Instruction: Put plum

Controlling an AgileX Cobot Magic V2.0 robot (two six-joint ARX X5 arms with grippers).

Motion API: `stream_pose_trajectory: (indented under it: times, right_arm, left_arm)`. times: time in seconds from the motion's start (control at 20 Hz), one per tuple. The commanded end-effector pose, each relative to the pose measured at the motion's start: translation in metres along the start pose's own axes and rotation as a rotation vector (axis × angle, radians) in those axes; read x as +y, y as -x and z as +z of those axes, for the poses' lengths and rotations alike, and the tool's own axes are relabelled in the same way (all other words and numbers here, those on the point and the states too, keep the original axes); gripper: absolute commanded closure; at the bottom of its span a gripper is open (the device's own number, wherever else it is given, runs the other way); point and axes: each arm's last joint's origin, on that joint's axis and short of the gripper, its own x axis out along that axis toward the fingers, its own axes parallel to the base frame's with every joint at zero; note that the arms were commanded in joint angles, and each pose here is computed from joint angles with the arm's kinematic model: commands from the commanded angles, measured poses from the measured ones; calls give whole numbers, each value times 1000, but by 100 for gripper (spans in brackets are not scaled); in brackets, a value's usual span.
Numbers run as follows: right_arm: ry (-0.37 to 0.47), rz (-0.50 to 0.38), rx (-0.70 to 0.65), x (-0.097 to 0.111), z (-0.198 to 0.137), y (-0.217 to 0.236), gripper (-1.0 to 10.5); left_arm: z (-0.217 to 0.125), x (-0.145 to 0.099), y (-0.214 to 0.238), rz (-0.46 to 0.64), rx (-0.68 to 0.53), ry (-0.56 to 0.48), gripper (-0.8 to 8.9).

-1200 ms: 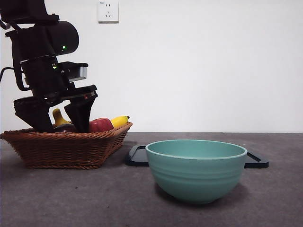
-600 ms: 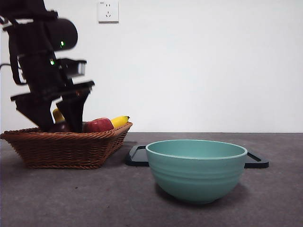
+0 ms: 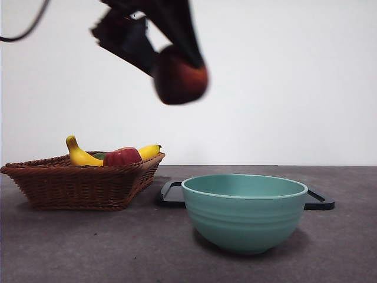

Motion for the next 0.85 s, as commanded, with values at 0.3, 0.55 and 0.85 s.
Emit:
stream_pose_trajectory:
  times: [0.3,0.55,0.85]
  right_arm:
    - [13,2,-21,2,5,3,538]
    - [11,3,-20,2,5,3,538]
    - [11,2,-20,2,5,3,538]
  left_arm:
    - [3,-33,-74,-79,80,-81,596]
    - [-10,-38,-118,-64,166,-94,596]
    - [-18,-36,-138,-56,215,-95,577]
